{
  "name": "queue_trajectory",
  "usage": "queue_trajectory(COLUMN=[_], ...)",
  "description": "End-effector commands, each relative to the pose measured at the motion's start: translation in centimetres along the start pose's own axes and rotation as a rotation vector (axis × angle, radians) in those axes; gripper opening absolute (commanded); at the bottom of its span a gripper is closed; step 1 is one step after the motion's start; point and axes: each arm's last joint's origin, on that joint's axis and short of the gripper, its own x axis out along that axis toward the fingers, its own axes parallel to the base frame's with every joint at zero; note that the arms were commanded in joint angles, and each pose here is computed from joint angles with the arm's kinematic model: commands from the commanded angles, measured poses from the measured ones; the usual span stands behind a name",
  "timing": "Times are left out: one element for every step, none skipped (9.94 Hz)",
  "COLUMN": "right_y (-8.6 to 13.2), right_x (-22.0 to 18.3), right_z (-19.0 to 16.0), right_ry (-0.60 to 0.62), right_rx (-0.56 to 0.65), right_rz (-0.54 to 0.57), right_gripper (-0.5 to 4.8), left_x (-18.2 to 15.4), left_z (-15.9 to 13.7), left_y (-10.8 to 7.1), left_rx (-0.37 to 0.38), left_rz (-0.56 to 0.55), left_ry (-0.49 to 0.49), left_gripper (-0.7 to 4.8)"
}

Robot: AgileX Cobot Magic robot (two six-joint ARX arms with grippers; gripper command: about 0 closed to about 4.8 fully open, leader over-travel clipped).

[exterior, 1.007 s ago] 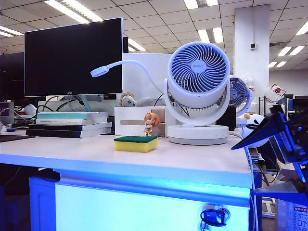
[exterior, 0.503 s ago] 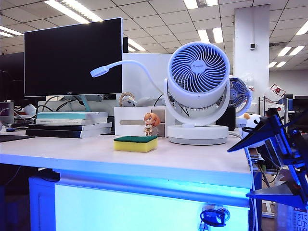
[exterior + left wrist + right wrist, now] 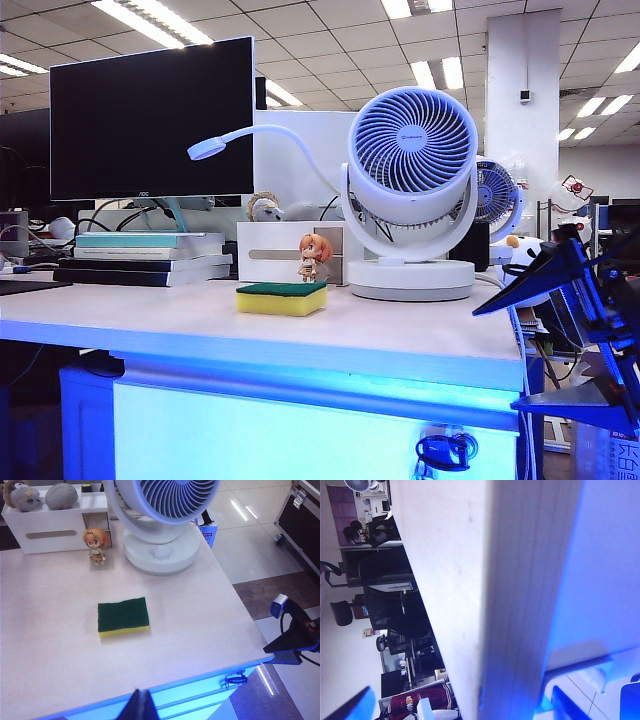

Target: Open the drawer, place the cleaning sponge inside, then close the drawer.

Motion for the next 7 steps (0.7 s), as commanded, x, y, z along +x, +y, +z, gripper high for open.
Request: queue_trajectory(right_y=[0.76, 0.78, 0.79, 0.85, 0.85, 0.89, 0.96], right_x=[0.05, 0.04, 0.05, 0.19, 0.25, 0.42, 0.60], right_z=[0.30, 0.27, 0.26, 0.17, 0.12, 0.03, -0.05], right_ry=[0.050, 0.057, 0.060, 0.069, 0.073, 0.079, 0.086], right_rx=[-0.052, -0.054, -0.053, -0.053, -0.050, -0.051, -0.053], right_rz=[0.092, 0.100, 0.104, 0.107, 0.107, 0.107, 0.107], right_gripper=[4.79, 4.79, 4.79, 4.79, 4.79, 4.79, 4.79], left_x=[-0.15, -0.15, -0.15, -0.15, -0.15, -0.15, -0.15], left_z=[0.27, 0.27, 0.27, 0.27, 0.27, 0.27, 0.27], left_y=[-0.02, -0.02, -0.02, -0.02, -0.01, -0.02, -0.02], left_rx=[0.005, 0.005, 0.005, 0.006, 0.005, 0.005, 0.005], left_rz=[-0.002, -0.002, -0.002, -0.002, -0.001, -0.002, -0.002], left_ry=[-0.019, -0.020, -0.019, -0.020, -0.020, -0.020, -0.019], left_gripper=[-0.05, -0.05, -0.05, -0.05, -0.05, -0.05, -0.05])
